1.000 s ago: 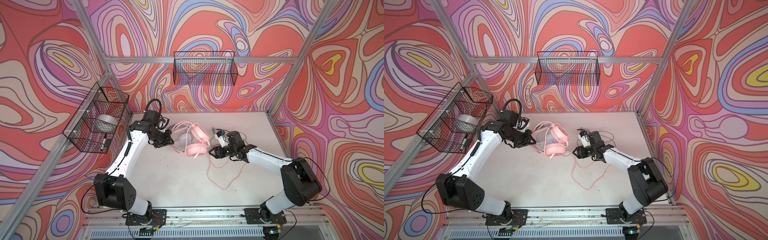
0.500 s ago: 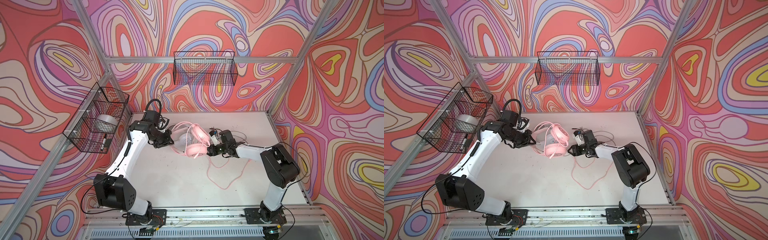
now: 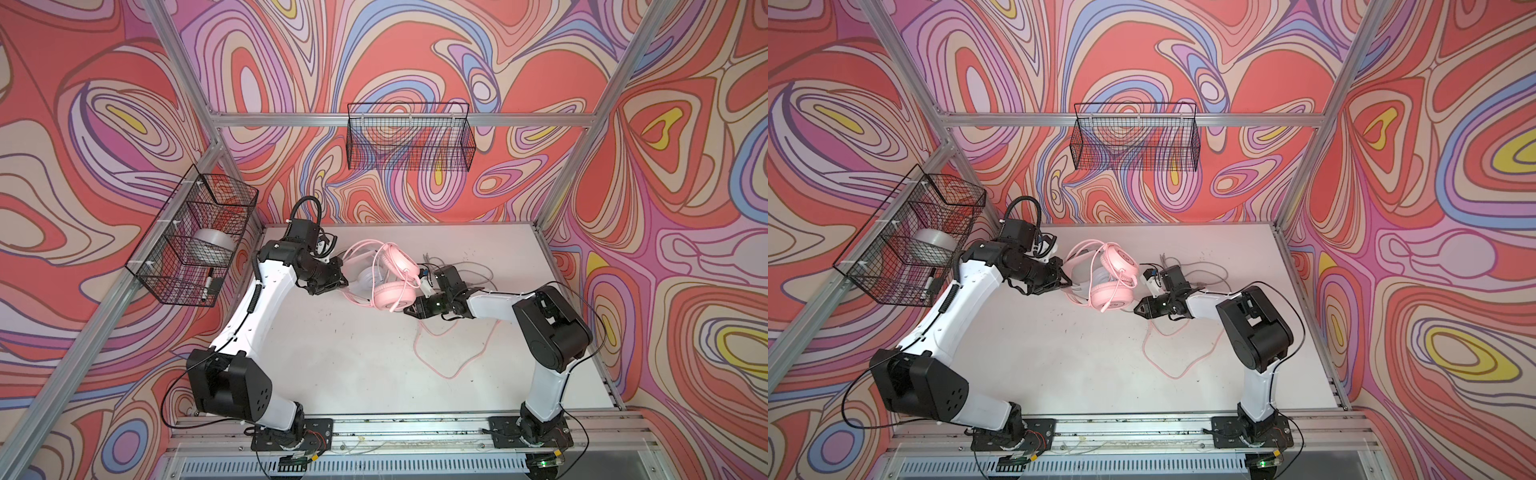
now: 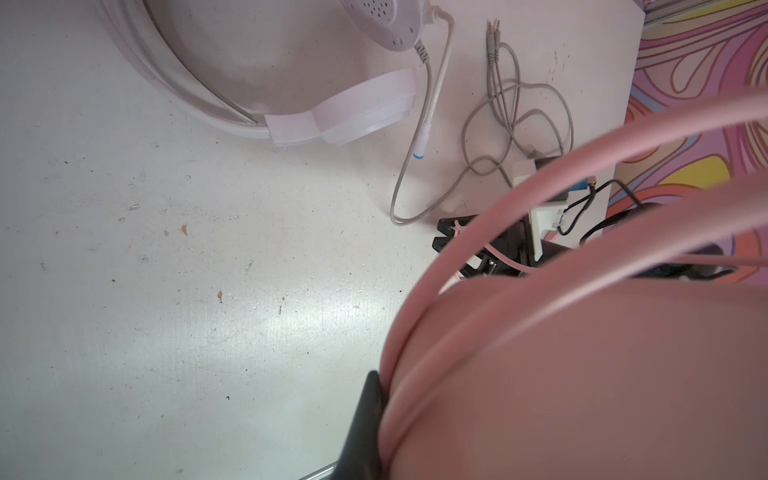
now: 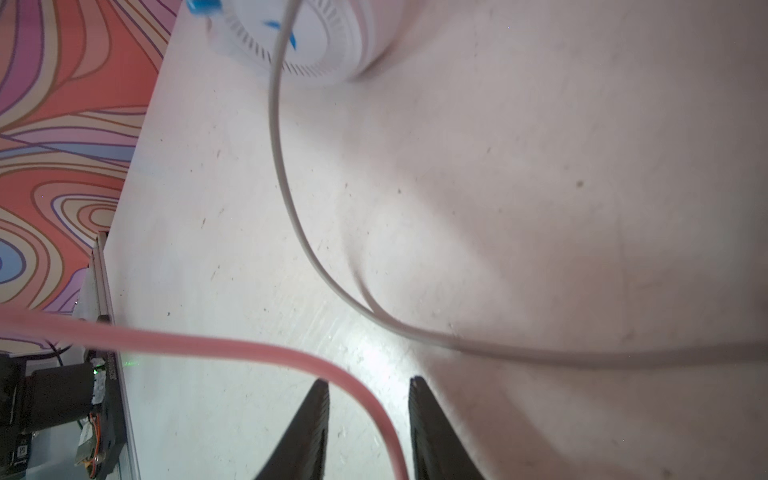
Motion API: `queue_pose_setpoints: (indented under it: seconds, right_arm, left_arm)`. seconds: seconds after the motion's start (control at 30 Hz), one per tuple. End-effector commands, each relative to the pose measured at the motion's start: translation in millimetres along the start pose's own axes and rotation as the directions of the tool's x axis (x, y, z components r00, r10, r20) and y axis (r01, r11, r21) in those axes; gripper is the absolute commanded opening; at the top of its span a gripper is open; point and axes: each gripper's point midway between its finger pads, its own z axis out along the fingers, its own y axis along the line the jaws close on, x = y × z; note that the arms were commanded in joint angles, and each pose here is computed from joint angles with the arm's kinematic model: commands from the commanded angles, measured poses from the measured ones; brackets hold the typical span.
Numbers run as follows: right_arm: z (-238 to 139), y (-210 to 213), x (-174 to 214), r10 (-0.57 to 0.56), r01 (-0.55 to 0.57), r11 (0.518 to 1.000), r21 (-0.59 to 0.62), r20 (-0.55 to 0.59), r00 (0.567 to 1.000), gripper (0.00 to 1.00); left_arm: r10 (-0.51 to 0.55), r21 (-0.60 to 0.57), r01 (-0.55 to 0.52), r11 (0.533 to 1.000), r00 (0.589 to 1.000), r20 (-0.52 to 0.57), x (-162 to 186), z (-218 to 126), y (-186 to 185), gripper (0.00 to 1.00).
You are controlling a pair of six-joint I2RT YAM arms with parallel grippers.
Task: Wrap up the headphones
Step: 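Lower the open right gripper onto the pink cable lying on the table, then close the right gripper on the pink cable and lift it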
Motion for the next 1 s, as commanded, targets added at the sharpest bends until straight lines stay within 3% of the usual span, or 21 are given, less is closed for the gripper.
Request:
queue_pose_setpoints:
  seconds: [0.0,0.3,0.43,0.6,0.8,0.97]
  right_arm:
    - [-7.3,2.7,13.8,0.017,-0.017,1.000,0.006,-0.015,1.000,0.34]
    - [-14.5,0.5,34.0,0.047,-0.046,0.999,0.024,-0.044,0.998,0.26]
    - [-17.0,-1.8,42.3,0.054,-0.052,0.998,0.039,-0.058,0.997,0.16]
    - [-37.0,12.5,32.7,-0.021,0.020,0.999,0.046,0.016,1.000,0.01]
    - [-55.2,34.3,35.8,-0.142,0.140,0.988,0.064,0.027,0.989,0.00]
    - [-63.8,44.2,41.4,-0.220,0.218,0.972,0.090,0.014,0.975,0.00]
  left_arm:
    - [-0.018,0.083,0.013,0.996,0.998,0.054,-10.8,-13.1,-20.4,0.00]
    - [-0.048,0.063,0.044,0.997,0.997,0.061,-15.1,-8.6,-15.6,0.00]
    - [-0.068,0.048,0.065,0.997,0.995,0.071,-17.5,-8.2,-12.3,0.00]
    - [-0.145,-0.032,0.148,0.989,0.986,0.080,-20.5,-2.2,4.8,0.00]
    - [-0.229,-0.080,0.239,0.968,0.967,0.114,-25.6,2.6,17.5,0.00]
    - [-0.302,-0.031,0.310,0.950,0.942,0.149,-34.9,8.4,14.3,0.00]
